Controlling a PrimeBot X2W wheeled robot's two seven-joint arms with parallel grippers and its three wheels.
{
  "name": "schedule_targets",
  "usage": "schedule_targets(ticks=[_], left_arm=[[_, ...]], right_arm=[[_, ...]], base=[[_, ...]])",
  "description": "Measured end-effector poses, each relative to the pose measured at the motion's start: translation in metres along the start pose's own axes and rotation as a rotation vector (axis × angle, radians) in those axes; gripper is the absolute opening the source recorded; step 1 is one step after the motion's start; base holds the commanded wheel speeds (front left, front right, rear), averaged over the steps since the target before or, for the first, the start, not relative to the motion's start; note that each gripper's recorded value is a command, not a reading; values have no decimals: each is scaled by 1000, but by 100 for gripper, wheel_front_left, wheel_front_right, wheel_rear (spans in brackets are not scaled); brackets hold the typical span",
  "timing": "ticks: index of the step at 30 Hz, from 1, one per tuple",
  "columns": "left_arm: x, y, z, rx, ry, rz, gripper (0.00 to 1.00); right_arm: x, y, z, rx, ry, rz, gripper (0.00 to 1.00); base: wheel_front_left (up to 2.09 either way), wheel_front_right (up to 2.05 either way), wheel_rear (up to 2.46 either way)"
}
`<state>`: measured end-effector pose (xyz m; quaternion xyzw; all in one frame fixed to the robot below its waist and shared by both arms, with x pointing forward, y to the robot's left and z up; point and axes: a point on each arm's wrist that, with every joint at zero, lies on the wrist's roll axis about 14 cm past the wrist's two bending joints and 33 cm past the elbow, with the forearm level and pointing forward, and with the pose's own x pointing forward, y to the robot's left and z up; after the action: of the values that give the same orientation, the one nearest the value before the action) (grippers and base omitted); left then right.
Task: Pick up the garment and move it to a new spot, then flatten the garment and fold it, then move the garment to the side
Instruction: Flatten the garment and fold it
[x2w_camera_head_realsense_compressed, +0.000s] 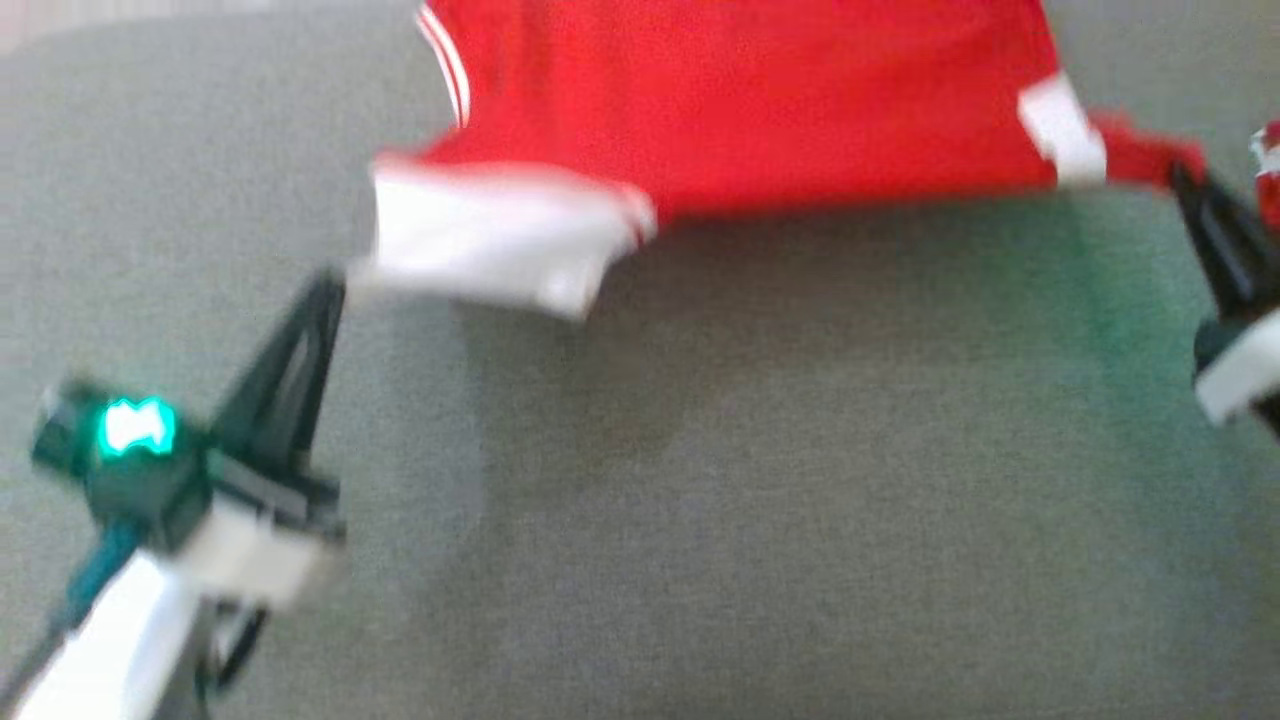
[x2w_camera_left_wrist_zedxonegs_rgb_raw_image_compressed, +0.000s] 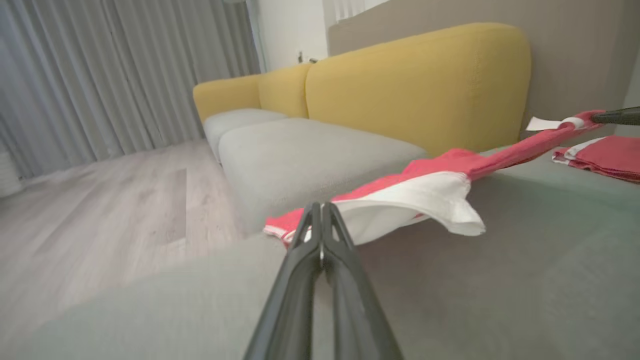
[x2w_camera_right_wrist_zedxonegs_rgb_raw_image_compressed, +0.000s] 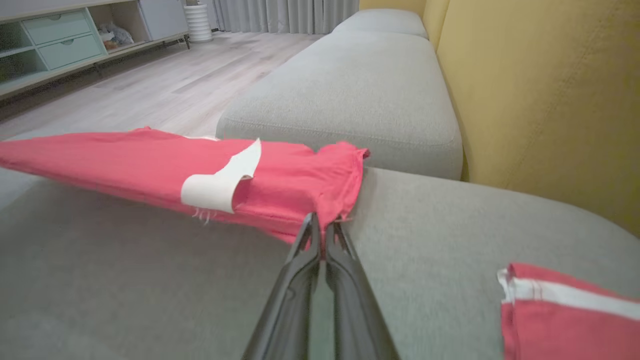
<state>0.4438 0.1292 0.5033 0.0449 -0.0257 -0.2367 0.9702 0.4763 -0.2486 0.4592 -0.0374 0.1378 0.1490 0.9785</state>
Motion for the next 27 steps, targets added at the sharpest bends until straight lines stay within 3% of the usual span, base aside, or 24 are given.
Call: schedule_targets(ticks=[7, 13, 18, 27], left_arm=[[-85, -44, -24, -146, 146, 22, 0], [-117, -57, -18, -186, 202, 11, 0], [-103, -53, -9, -175, 178, -13, 0], [-11, -24, -4, -104, 104, -71, 0]], right_arm=[[-63, 8, -37, 82, 49, -28, 0], [-97, 21, -62, 123, 88, -26, 0], [-93, 23, -57, 136, 82, -26, 0], [-41, 23, -47, 157, 120, -14, 0]], base=[[0, 0, 0], [0, 0, 0], [0, 0, 0], [0, 0, 0]])
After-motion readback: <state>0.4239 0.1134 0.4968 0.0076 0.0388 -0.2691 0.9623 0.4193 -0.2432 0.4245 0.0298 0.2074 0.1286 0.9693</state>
